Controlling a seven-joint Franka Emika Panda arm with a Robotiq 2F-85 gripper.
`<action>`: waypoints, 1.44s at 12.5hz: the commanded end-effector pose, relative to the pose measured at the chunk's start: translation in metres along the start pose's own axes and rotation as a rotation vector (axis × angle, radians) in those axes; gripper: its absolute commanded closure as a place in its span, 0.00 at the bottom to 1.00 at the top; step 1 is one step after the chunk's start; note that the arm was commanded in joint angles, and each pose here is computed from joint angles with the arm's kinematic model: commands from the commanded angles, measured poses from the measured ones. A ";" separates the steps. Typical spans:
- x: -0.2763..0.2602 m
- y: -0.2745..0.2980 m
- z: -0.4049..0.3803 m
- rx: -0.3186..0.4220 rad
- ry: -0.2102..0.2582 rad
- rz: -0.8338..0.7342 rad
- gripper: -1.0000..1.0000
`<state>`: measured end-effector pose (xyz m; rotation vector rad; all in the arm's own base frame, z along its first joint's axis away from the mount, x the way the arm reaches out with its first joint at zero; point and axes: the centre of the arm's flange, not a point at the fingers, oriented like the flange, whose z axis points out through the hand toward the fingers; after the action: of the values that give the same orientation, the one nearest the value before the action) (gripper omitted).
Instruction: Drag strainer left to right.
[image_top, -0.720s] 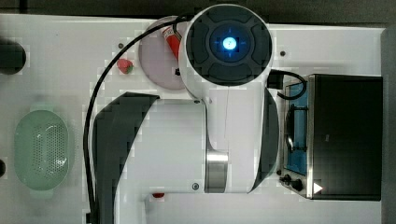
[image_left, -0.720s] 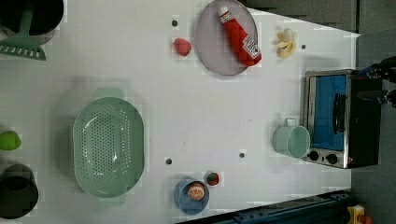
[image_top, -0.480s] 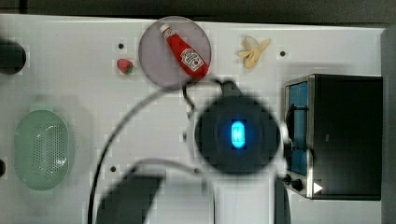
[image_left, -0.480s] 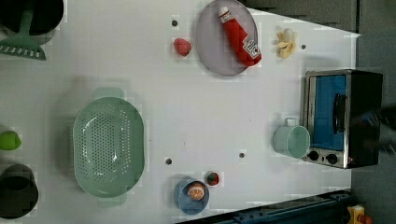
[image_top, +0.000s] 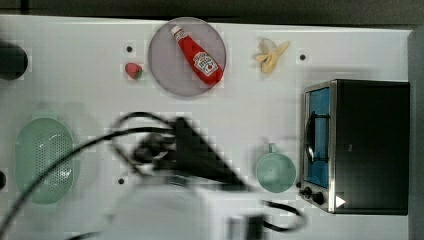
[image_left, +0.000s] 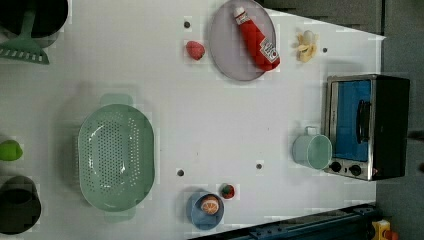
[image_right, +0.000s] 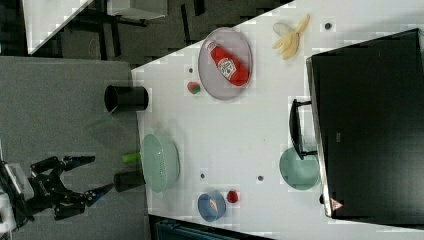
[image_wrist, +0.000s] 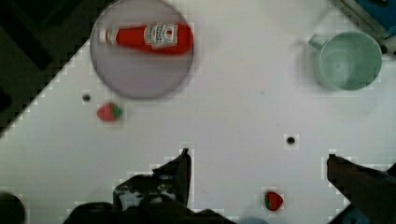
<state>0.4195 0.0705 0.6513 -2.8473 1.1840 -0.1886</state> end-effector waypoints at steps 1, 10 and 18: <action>-0.081 -0.075 0.101 -0.187 -0.092 -0.076 0.00; -0.202 -0.181 0.269 -0.192 -0.152 0.499 0.00; -0.206 -0.181 0.417 -0.219 -0.218 0.704 0.00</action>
<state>0.4586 0.3407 0.2274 -2.4369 2.0650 0.2820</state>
